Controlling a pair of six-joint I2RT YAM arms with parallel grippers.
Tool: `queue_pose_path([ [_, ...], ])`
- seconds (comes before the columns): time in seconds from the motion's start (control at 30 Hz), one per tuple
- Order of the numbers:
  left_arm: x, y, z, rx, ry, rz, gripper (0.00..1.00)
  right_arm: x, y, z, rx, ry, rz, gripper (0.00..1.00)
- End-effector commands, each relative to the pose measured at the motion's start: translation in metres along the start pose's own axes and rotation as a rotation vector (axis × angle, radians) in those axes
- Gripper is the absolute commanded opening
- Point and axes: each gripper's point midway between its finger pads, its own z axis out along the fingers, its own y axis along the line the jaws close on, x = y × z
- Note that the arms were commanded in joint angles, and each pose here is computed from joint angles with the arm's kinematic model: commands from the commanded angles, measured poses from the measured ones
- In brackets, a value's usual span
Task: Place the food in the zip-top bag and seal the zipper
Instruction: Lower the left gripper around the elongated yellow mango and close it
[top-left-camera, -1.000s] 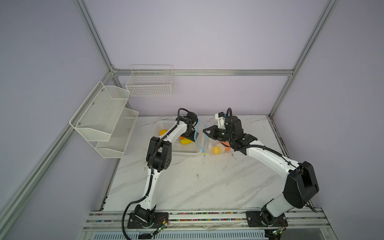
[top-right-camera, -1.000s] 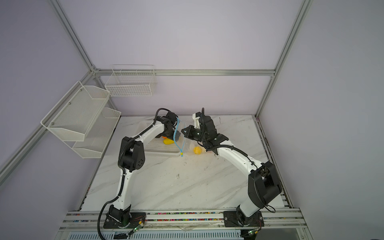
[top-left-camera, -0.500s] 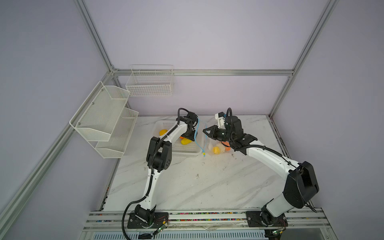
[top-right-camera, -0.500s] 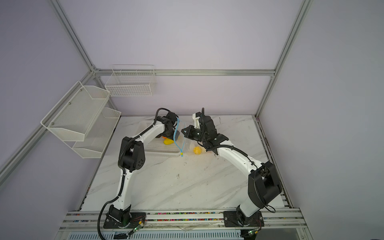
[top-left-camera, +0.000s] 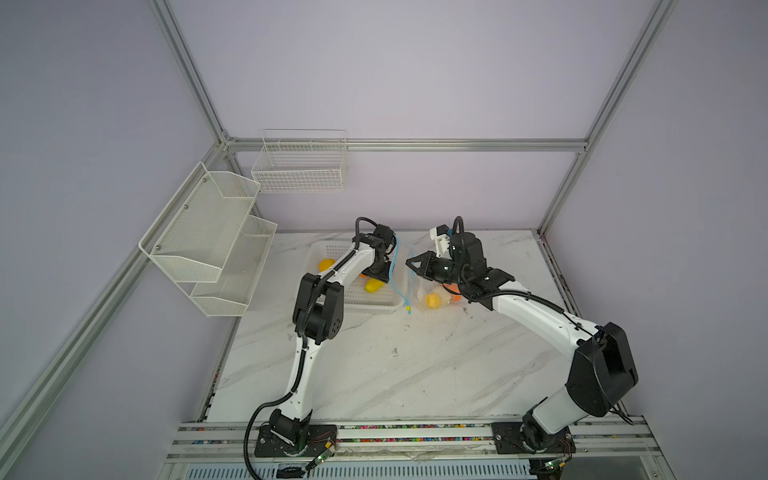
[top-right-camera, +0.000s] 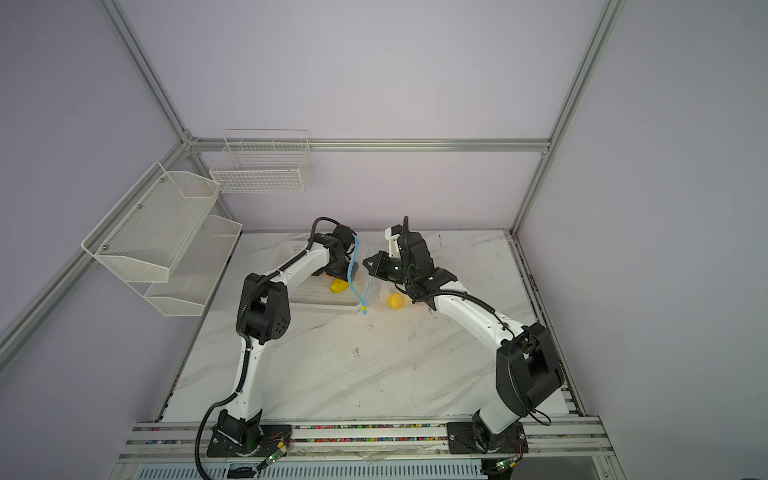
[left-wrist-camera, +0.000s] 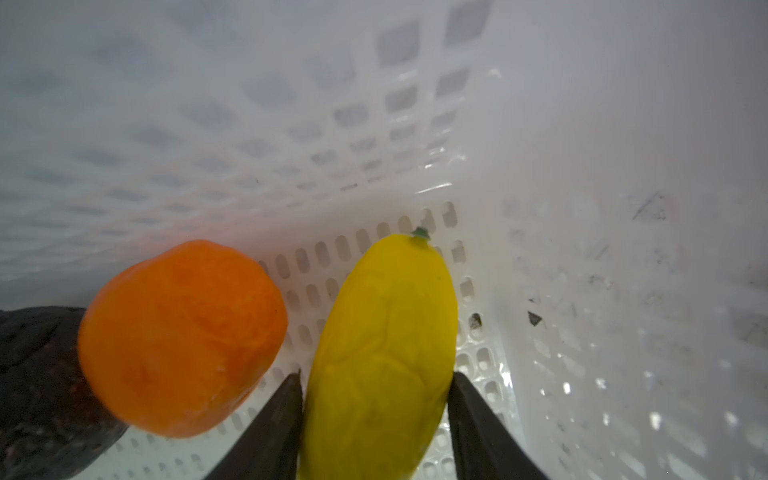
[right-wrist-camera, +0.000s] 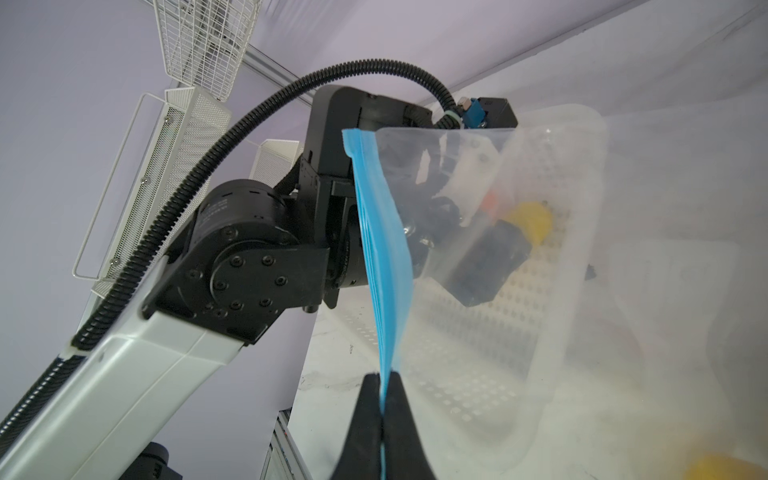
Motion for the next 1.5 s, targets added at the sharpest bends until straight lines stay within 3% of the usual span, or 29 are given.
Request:
queue_pose_path([
  [0.0, 0.001, -0.002, -0.026, 0.006, -0.026, -0.037, 0.49, -0.006, 0.007, -0.008, -0.024, -0.029, -0.01, 0.0],
  [0.17, 0.005, 0.004, -0.027, -0.023, -0.017, -0.099, 0.44, -0.007, 0.009, -0.009, -0.027, -0.032, -0.011, 0.0],
  [0.53, 0.021, 0.009, -0.039, -0.043, 0.01, -0.248, 0.46, -0.006, 0.008, -0.011, -0.023, -0.034, -0.011, 0.0],
  [0.87, 0.044, 0.011, -0.027, -0.064, 0.067, -0.274, 0.47, -0.006, 0.009, -0.013, -0.026, -0.037, -0.013, 0.0],
  [1.23, 0.046, 0.01, -0.018, -0.066, 0.083, -0.254, 0.67, -0.006, 0.01, -0.015, -0.027, -0.04, -0.013, 0.0],
  [1.47, 0.05, 0.01, -0.012, -0.07, 0.099, -0.246, 0.69, -0.006, 0.009, -0.016, -0.023, -0.041, -0.011, 0.0],
])
